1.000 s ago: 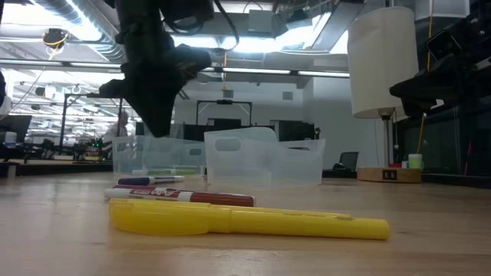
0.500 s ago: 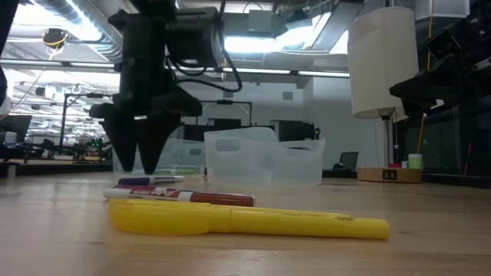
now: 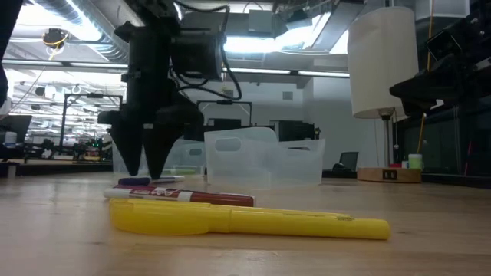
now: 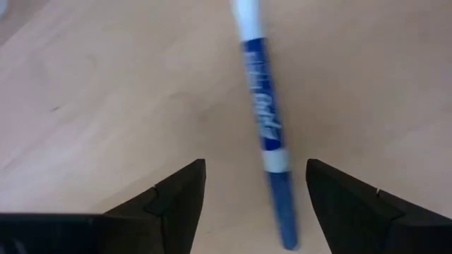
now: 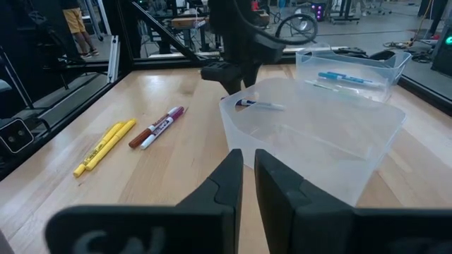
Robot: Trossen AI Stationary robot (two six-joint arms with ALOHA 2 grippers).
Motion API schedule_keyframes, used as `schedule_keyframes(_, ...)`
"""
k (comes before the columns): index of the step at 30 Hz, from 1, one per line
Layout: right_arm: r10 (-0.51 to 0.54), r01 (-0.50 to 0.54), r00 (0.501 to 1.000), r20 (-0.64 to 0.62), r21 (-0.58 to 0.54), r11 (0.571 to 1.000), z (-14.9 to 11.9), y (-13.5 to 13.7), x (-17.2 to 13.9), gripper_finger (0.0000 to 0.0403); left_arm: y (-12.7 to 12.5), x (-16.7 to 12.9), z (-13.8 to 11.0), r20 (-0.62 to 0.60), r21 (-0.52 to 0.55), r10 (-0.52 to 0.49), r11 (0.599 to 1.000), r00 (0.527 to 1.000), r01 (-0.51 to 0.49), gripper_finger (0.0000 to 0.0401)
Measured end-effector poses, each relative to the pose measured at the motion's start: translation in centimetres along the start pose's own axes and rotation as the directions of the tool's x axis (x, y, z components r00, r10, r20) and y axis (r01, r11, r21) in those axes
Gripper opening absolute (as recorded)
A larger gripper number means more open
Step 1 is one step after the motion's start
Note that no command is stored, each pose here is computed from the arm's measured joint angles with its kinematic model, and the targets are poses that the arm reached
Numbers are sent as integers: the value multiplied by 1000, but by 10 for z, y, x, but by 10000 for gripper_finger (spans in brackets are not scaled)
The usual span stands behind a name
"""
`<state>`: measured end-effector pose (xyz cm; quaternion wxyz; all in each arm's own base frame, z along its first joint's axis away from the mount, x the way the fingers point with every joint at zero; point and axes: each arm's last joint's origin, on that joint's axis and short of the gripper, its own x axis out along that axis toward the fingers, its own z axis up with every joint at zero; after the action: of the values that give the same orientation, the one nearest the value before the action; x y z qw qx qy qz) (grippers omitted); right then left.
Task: Pick & Place Markers
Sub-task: Put the dark blue marker into the transparent bin
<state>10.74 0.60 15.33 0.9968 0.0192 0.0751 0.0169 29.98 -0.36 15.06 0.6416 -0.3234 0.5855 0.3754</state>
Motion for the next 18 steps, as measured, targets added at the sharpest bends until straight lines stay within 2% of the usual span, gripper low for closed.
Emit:
schedule_keyframes(5,0,0,1000,0,0,1000,0,0,0,40,7,5,3,-33,-5,9,1000,999,-9,237)
schedule_keyframes(18,0,0,1000,0,2,1000,0,0,0,40,7,6,7,-21,0,-9,1000,1000,9,235)
